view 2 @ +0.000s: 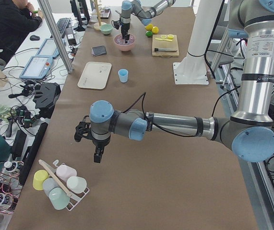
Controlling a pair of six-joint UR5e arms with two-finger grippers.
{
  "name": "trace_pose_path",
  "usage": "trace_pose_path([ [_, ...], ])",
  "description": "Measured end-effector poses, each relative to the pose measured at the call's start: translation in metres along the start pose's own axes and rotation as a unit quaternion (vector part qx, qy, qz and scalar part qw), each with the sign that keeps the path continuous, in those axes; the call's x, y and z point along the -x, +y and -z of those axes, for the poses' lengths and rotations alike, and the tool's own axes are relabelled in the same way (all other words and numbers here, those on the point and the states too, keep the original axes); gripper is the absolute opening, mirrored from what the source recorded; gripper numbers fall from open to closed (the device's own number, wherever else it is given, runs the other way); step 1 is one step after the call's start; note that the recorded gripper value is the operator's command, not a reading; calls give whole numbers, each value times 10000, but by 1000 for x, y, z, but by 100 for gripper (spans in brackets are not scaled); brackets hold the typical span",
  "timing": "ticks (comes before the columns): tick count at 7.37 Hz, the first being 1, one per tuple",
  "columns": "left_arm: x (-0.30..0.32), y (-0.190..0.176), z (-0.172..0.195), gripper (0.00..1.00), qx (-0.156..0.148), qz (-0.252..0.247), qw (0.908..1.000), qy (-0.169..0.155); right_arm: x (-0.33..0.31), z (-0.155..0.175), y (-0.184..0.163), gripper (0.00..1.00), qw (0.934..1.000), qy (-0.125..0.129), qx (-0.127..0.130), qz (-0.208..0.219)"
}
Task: Put ice and cherries in cup
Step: 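Reach the right gripper into the pink bowl and grasp an ice cube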
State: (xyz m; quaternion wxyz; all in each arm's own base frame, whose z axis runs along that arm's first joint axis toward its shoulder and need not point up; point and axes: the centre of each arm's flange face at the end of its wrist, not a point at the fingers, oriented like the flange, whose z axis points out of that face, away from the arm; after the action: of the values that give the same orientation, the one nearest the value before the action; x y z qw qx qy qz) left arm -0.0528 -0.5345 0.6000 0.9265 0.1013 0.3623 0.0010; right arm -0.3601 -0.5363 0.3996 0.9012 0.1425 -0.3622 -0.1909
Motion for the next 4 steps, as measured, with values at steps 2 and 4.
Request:
trace_pose_path([
  [2, 1, -1, -1, 98, 8, -4, 10000, -3, 3, -5, 3, 67, 10000, 45, 15, 32],
  [4, 2, -1, -2, 98, 18, -2, 10000, -7, 6, -8, 3, 53, 9999, 135, -19, 63],
])
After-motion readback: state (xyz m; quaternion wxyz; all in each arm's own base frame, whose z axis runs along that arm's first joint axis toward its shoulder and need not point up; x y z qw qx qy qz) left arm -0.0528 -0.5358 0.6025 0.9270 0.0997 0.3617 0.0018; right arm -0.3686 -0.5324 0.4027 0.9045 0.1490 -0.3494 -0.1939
